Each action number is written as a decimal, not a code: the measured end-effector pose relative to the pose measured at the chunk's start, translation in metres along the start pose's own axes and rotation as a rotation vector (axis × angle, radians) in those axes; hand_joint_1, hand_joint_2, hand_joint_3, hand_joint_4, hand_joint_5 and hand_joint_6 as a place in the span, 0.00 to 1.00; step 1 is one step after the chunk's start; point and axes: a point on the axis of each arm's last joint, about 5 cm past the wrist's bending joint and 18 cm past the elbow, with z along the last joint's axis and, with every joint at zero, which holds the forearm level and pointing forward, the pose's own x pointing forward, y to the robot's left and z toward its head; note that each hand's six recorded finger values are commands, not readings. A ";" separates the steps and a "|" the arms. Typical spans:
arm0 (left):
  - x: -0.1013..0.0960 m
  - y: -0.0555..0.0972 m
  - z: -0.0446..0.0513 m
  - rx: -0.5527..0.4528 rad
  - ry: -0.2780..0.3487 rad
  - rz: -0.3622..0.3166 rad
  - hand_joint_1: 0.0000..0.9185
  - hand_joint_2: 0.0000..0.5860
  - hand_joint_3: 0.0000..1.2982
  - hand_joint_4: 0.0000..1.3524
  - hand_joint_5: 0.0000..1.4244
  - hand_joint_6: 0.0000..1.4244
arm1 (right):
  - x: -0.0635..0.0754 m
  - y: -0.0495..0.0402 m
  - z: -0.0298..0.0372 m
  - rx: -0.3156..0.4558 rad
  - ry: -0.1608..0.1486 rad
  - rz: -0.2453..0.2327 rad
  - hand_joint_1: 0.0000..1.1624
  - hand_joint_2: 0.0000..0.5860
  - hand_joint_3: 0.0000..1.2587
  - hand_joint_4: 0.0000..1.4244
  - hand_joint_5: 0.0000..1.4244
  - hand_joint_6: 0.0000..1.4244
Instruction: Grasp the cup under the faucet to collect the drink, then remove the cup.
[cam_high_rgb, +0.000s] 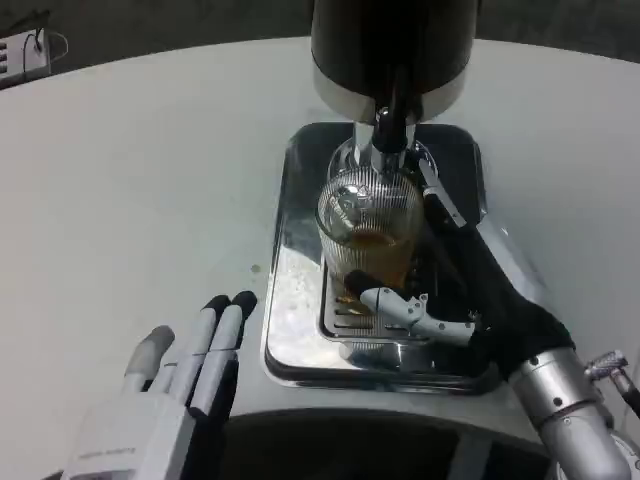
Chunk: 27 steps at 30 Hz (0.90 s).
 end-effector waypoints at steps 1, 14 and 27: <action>0.000 0.000 -0.0002 0.001 0.002 -0.001 0.00 0.22 0.04 0.00 0.11 0.02 | 0.000 0.0004 0.0000 0.002 0.000 0.000 0.54 0.36 0.00 0.05 0.11 0.17; -0.003 0.005 -0.0032 0.022 0.029 0.001 0.00 0.22 0.04 0.00 0.12 0.02 | 0.007 0.0114 0.0041 0.041 -0.004 -0.003 0.59 0.31 0.01 0.07 0.14 0.21; -0.004 0.009 -0.0047 0.030 0.052 0.015 0.00 0.22 0.05 0.00 0.12 0.02 | 0.015 0.0169 0.0089 0.060 0.010 -0.012 0.61 0.30 0.07 0.13 0.16 0.22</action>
